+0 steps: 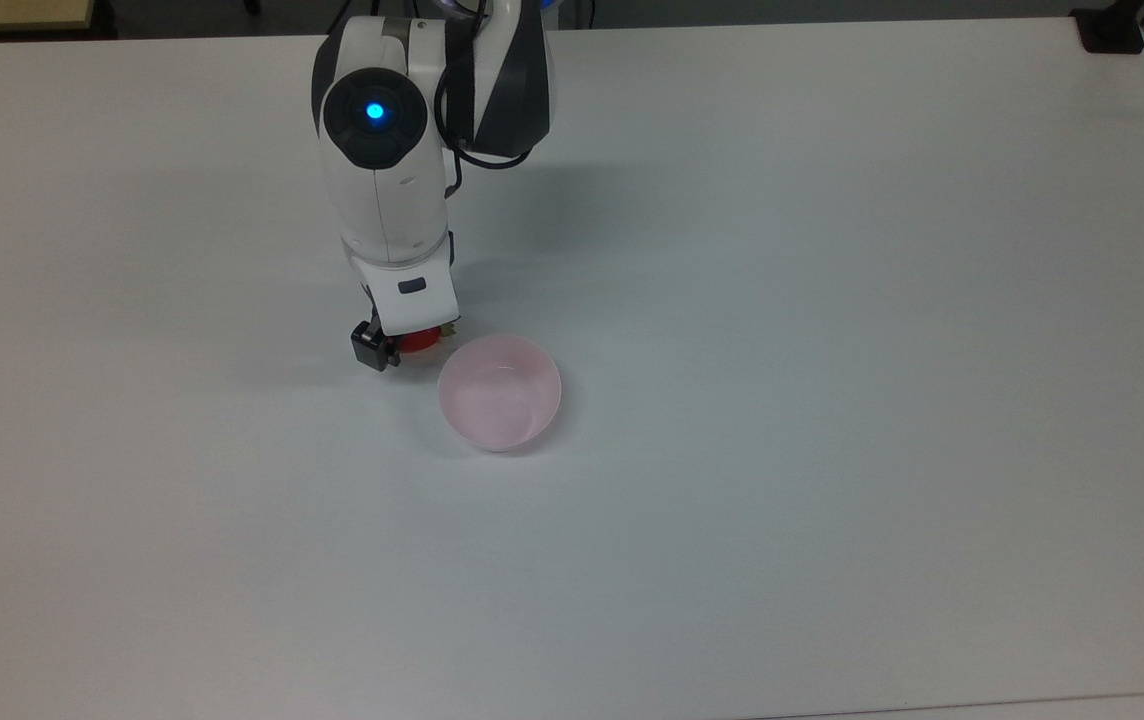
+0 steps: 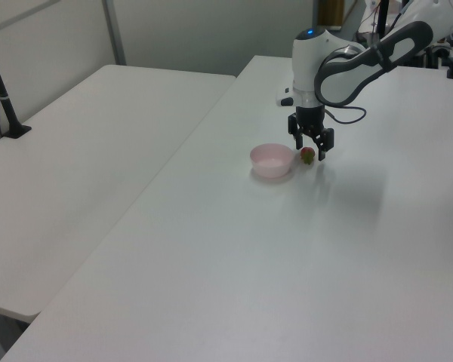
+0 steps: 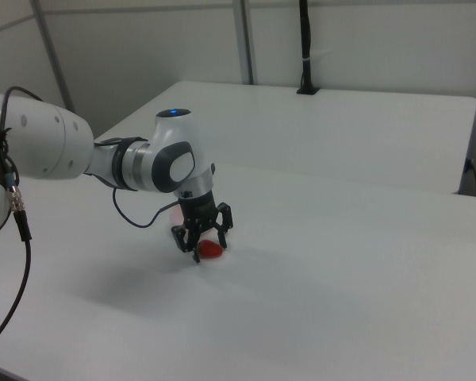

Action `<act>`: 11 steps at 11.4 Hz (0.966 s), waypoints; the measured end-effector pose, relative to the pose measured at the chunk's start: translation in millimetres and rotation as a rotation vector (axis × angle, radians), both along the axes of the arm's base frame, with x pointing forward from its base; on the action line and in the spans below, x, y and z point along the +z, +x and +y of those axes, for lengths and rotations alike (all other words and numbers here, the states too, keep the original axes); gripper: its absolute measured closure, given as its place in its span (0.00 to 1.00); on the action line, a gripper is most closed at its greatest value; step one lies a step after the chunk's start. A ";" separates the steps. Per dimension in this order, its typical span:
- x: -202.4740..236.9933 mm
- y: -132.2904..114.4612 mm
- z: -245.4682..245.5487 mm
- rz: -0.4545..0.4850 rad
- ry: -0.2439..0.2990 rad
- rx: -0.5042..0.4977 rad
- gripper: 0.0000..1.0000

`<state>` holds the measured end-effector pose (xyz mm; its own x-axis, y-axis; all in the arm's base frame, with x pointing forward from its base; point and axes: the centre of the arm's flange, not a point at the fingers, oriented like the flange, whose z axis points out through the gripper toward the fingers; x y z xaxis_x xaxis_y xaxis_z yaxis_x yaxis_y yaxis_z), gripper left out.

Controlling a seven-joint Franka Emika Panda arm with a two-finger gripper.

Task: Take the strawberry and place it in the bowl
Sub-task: 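Close the gripper around the red strawberry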

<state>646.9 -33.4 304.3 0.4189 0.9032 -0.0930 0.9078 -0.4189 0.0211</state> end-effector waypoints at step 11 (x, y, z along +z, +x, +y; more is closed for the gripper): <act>2.2 1.0 1.4 -0.013 -0.007 -0.075 0.14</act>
